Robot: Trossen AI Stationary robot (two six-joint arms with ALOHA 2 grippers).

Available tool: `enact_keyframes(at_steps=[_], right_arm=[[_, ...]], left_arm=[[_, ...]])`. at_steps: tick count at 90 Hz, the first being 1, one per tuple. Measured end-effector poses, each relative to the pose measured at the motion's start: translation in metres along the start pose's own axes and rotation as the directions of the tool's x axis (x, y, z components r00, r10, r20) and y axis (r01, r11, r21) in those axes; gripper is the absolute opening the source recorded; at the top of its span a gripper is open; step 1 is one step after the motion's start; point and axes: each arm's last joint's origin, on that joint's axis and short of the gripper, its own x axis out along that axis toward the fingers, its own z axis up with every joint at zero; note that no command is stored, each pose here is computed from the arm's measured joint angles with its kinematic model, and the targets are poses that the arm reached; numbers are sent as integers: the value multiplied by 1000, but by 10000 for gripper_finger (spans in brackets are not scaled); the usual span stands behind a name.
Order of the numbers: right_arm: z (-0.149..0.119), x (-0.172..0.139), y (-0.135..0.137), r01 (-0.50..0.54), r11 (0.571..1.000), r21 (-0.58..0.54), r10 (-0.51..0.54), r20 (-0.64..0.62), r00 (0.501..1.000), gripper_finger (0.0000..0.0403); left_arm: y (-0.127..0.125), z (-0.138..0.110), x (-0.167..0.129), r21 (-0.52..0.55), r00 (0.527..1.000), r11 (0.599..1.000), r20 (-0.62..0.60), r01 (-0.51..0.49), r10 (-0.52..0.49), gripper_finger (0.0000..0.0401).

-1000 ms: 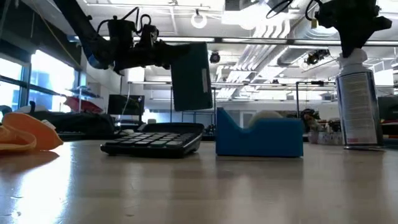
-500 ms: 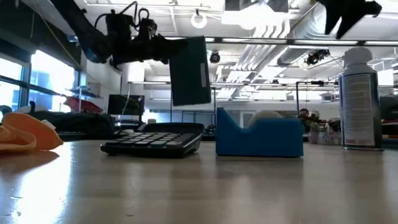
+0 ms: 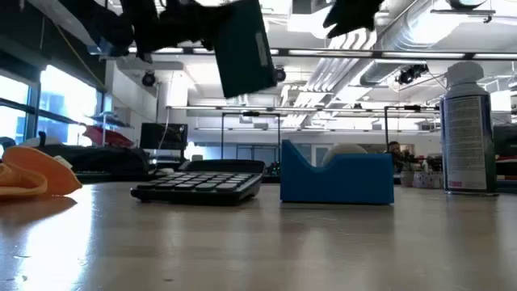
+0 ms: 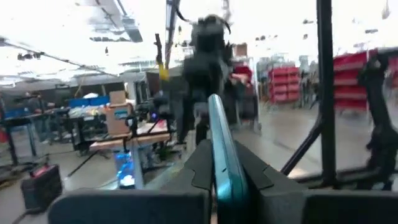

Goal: Apply microfiber cloth
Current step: Wipe the back of the cellphone with the microfiber cloth

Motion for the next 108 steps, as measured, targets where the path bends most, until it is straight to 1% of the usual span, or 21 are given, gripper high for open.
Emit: enact_keyframes(at_steps=[5,13,19,28,38,47,53,58,68,77,82,87,93,100,108], right_arm=[[-2,18,4,-30,999,-40,31,20,999,176],[-8,44,10,-84,994,-70,88,51,995,176],[-14,63,15,-129,988,-84,134,54,989,176],[-23,90,21,-162,981,-107,167,40,985,176],[-31,121,33,-222,966,-134,230,47,972,176],[-37,145,49,-280,944,-173,297,81,952,176],[-39,158,57,-285,938,-200,312,121,942,176],[-40,166,61,-275,939,-206,309,155,939,176],[-33,169,61,-241,950,-196,287,256,923,176],[-21,158,55,-224,958,-181,274,334,902,176],[-14,151,53,-216,960,-180,269,370,889,176],[-6,146,52,-221,958,-181,278,417,866,176],[3,142,52,-258,950,-178,311,438,843,176],[13,140,56,-289,939,-186,343,439,831,176],[18,140,61,-311,932,-186,361,404,840,174]], left_arm=[[-3,8,-2,-29,1000,1000,17,2,-2,5],[-7,20,-10,-37,999,999,40,0,1,5],[-9,27,-21,-29,998,999,52,-20,22,5],[-15,38,-39,-29,996,997,62,-67,69,5],[-24,52,-51,-58,993,994,64,-91,95,5],[-32,61,-57,-76,993,992,51,-102,106,5],[-37,63,-61,-99,993,989,27,-111,114,5],[-41,64,-63,-98,993,988,4,-119,120,5],[-49,64,-64,-86,992,988,-25,-129,127,5],[-55,67,-62,-84,994,991,-21,-107,106,5],[-59,69,-61,-56,996,995,-9,-88,88,5],[-62,69,-59,-29,998,997,-2,-70,70,5],[-64,66,-54,-21,997,997,-2,-78,78,5],[-66,62,-47,-10,997,997,-3,-76,76,5],[-67,57,-39,-4,998,998,0,-69,69,5]])
